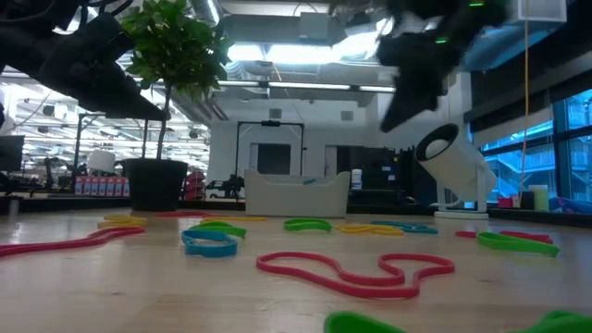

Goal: Pick and place rubber bands into bin
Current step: Put the black rubber band into the gray bin

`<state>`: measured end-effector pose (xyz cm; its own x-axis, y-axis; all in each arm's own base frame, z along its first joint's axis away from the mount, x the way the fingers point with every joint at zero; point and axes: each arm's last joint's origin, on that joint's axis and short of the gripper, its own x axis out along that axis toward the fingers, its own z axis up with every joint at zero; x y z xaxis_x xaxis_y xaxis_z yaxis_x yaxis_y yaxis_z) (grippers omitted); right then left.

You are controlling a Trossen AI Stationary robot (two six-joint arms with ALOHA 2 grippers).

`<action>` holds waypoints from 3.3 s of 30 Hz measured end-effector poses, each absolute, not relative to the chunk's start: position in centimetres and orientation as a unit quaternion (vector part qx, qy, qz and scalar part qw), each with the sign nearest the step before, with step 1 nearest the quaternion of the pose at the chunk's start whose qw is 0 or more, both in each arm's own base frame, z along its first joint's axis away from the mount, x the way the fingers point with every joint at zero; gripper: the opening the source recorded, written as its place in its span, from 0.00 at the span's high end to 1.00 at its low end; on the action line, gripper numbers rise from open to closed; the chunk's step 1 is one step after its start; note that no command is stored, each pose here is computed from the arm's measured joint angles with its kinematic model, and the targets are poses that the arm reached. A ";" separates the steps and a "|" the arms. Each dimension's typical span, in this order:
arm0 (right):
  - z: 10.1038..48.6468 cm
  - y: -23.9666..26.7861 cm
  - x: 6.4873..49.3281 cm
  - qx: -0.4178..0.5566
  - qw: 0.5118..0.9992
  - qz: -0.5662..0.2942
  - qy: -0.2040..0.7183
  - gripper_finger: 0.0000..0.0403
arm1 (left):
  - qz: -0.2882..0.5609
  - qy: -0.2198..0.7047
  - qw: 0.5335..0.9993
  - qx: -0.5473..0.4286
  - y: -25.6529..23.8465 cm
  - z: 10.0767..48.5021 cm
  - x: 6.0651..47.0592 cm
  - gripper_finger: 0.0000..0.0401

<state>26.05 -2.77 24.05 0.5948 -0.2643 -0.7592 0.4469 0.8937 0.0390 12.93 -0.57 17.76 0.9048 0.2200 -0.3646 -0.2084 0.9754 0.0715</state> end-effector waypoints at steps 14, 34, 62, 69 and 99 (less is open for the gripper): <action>16.4 3.8 19.8 0.147 0.918 -0.210 0.302 0.99 | 0.089 0.363 0.926 -0.050 -3.1 18.2 16.4 1.00; 12.5 5.1 17.4 0.113 0.940 -0.224 0.230 0.98 | 0.115 0.613 0.751 -0.218 -18.3 20.5 19.8 0.99; 13.4 5.4 18.0 0.081 0.958 -0.197 0.195 0.98 | 0.163 0.663 0.692 -0.237 -24.5 14.4 17.0 0.97; 13.7 5.4 18.2 0.079 0.961 -0.193 0.184 0.98 | 0.138 0.659 0.703 -0.228 -23.2 15.7 19.1 0.99; 13.7 5.8 18.3 0.019 0.971 -0.118 0.206 0.98 | 0.128 0.542 0.830 0.041 3.9 26.1 34.0 0.99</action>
